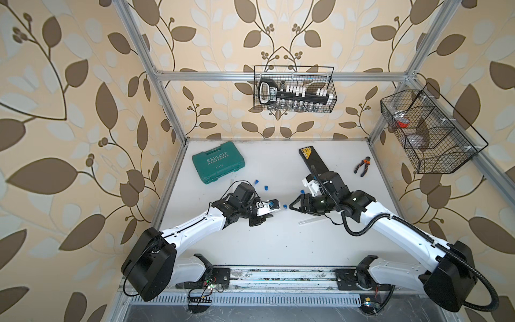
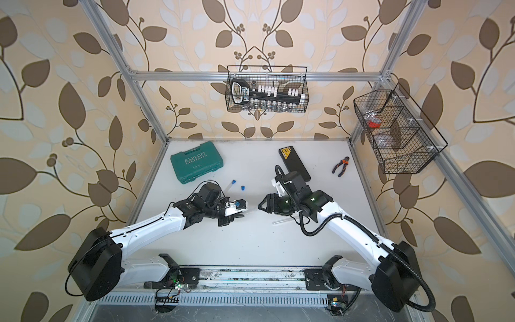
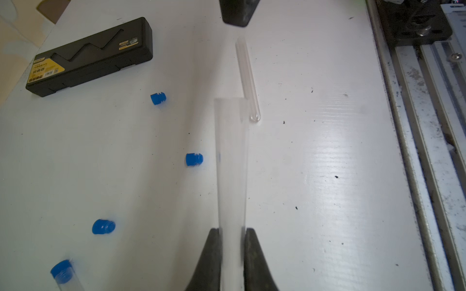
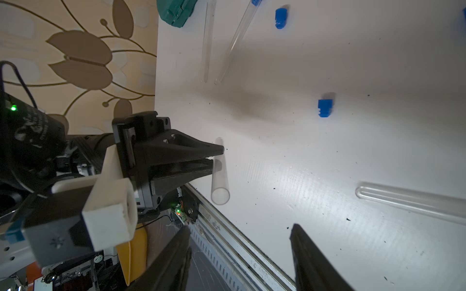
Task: Insert stoppers into test tubes
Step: Pick up the test tube at the center of the board.
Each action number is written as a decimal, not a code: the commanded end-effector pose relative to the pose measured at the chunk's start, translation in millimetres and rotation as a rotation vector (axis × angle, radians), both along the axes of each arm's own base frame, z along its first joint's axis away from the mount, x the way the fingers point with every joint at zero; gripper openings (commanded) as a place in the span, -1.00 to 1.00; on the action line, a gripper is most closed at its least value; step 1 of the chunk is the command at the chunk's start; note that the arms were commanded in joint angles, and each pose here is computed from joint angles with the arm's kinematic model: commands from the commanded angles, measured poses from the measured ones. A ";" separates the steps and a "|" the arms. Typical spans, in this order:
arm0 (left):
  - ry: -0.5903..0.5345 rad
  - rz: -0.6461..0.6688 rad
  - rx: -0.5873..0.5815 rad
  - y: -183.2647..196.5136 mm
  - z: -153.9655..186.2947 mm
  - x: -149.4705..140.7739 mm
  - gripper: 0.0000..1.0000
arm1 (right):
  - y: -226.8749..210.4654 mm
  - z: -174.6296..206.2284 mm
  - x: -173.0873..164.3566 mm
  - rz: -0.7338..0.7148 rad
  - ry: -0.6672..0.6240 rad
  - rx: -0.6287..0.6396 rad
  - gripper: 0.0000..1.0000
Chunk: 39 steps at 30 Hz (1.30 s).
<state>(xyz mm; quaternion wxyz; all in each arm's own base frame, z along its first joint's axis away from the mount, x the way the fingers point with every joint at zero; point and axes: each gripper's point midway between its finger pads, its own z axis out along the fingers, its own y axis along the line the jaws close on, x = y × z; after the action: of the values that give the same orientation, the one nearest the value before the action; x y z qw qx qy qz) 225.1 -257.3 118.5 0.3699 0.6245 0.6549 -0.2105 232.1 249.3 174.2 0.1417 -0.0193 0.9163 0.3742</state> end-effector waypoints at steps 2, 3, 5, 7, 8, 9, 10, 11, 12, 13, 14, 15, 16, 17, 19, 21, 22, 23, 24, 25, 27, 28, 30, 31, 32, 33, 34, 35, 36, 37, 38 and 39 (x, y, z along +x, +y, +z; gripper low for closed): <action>-0.033 -0.072 -0.030 -6.9 9.1 -8.5 -0.88 | 17.3 9.8 3.0 0.032 -0.002 0.036 0.15; -0.033 -0.073 -0.032 -7.2 9.7 -8.4 -0.88 | 19.7 9.2 3.5 0.034 0.002 0.039 0.13; -0.036 -0.077 -0.032 -7.7 10.2 -9.1 -0.88 | 24.5 7.8 3.7 0.039 0.008 0.046 0.10; -0.039 -0.080 -0.036 -8.3 11.6 -9.3 -0.88 | 29.1 6.7 3.9 0.042 0.012 0.051 0.04; -0.037 -0.083 -0.037 -8.7 11.2 -10.2 -0.88 | 31.1 5.9 3.2 0.046 0.014 0.051 0.00; -0.036 -0.084 -0.038 -8.9 11.4 -10.5 -0.88 | 33.2 4.5 3.1 0.049 0.012 0.045 -0.03; -0.035 -0.085 -0.039 -9.0 11.5 -10.6 -0.88 | 35.1 2.4 2.8 0.053 0.011 0.036 -0.03; -0.034 -0.086 -0.038 -9.0 11.3 -11.1 -0.88 | 37.0 0.8 2.3 0.058 0.012 0.032 -0.05; -0.035 -0.088 -0.037 -9.0 11.2 -11.3 -0.87 | 39.2 -1.0 2.2 0.063 0.014 0.029 -0.07; -0.034 -0.090 -0.036 -9.1 11.1 -11.9 -0.87 | 41.3 -1.6 2.4 0.066 0.013 0.028 -0.11; -0.033 -0.089 -0.036 -8.7 11.2 -11.9 -0.87 | 41.8 -3.8 3.2 0.064 0.017 0.024 -0.13; -0.035 -0.089 -0.034 -8.5 11.0 -12.0 -0.87 | 42.3 -4.5 4.5 0.060 0.018 0.024 -0.14; -0.035 -0.090 -0.034 -8.6 10.8 -12.6 -0.87 | 42.8 -6.0 5.4 0.059 0.020 0.024 -0.16; -0.036 -0.090 -0.034 -8.7 10.7 -12.7 -0.88 | 43.2 -6.2 6.0 0.058 0.020 0.024 -0.19; -0.039 -0.093 -0.034 -8.8 10.7 -12.9 -0.88 | 47.9 -7.7 1.4 0.073 0.020 0.020 -0.22; -0.040 -0.096 -0.032 -8.8 10.1 -13.8 -0.88 | 49.1 -8.6 0.6 0.075 0.022 0.019 -0.25; -0.038 -0.097 -0.031 -9.0 9.5 -14.3 -0.88 | 49.0 -9.8 1.0 0.072 0.022 0.016 -0.27; -0.040 -0.097 -0.029 -8.8 9.3 -13.9 -0.88 | 48.9 -10.3 0.9 0.070 0.022 0.014 -0.30; -0.041 -0.097 -0.028 -8.7 8.8 -13.8 -0.88 | 48.7 -11.0 1.6 0.067 0.021 0.012 -0.32; -0.042 -0.096 -0.025 -8.6 8.5 -13.6 -0.88 | 48.0 -11.0 2.0 0.063 0.018 0.010 -0.34; -0.043 -0.096 -0.021 -8.0 7.5 -13.3 -0.88 | 48.0 -11.3 2.5 0.060 0.017 0.011 -0.37; -0.043 -0.097 -0.020 -8.0 7.2 -13.5 -0.88 | 48.7 -11.5 2.5 0.063 0.018 0.013 -0.38; -0.042 -0.097 -0.021 -8.0 7.4 -13.5 -0.88 | 49.9 -12.2 1.6 0.068 0.023 0.015 -0.40; -0.043 -0.098 -0.021 -8.0 7.3 -13.6 -0.89 | 49.7 -13.4 1.4 0.068 0.025 0.013 -0.41; -0.044 -0.097 -0.021 -8.0 7.6 -13.3 -0.89 | 49.7 -13.4 1.4 0.068 0.025 0.013 -0.42; -0.044 -0.096 -0.020 -7.9 7.5 -13.2 -0.89 | 50.0 -13.9 0.9 0.069 0.026 0.013 -0.43; -0.045 -0.097 -0.020 -7.9 7.6 -13.2 -0.89 | 49.7 -14.6 0.8 0.068 0.026 0.011 -0.43; -0.045 -0.095 -0.021 -8.1 8.1 -12.8 -0.89 | 49.3 -15.3 0.6 0.068 0.027 0.009 -0.44; -0.046 -0.096 -0.020 -7.9 7.6 -13.0 -0.88 | 49.3 -16.5 0.4 0.069 0.029 0.007 -0.44; -0.045 -0.095 -0.019 -7.9 7.2 -13.0 -0.88 | 48.8 -17.9 0.4 0.068 0.032 0.002 -0.45; -0.048 -0.095 -0.018 -7.7 7.5 -12.5 -0.88 | 48.9 -18.7 0.3 0.070 0.034 -0.001 -0.46; -0.049 -0.096 -0.018 -7.8 7.7 -12.7 -0.88 | 49.1 -20.0 -0.3 0.074 0.038 -0.004 -0.47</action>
<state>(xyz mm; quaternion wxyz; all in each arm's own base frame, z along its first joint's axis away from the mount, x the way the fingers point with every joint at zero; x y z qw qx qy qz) 217.9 -262.3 119.6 0.3719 0.6462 0.6306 -0.2152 228.0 294.3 151.4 0.1036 -0.0422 0.9186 0.3789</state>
